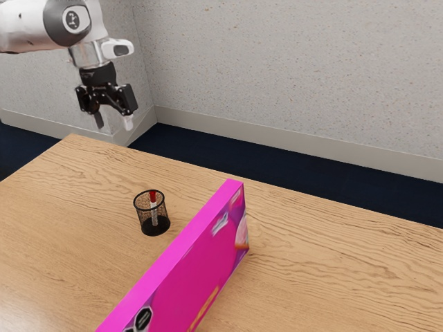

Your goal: Take the marker out of the pen holder and place it to the left of the pen holder.

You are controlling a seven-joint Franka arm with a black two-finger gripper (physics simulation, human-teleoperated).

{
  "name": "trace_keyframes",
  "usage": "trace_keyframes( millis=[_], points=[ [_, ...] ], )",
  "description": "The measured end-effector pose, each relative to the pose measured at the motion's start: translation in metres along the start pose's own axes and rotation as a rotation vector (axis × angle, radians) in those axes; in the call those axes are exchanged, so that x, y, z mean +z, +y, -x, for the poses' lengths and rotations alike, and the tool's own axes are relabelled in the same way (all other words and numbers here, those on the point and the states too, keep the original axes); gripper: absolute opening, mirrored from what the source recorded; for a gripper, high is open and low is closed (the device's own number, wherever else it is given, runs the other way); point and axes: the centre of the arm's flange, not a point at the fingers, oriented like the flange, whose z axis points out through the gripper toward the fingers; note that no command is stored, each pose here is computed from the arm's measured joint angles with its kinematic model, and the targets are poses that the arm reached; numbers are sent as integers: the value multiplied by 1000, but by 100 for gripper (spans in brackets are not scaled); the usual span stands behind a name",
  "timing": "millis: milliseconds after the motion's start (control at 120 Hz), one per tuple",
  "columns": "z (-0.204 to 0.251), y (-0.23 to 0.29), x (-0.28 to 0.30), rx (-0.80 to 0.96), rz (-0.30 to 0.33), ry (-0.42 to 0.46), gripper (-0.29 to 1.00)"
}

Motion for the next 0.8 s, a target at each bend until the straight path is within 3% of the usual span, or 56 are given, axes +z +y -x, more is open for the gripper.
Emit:
trace_keyframes(
  millis=[175, 425, 800],
  points=[
    [-2, -2, 19, -5, -2, -24, 68],
    [-16, -1, 149, -44, -13, -262, 68],
    [-38, 76, 172, 66, -95, -172, 64]
  ],
)
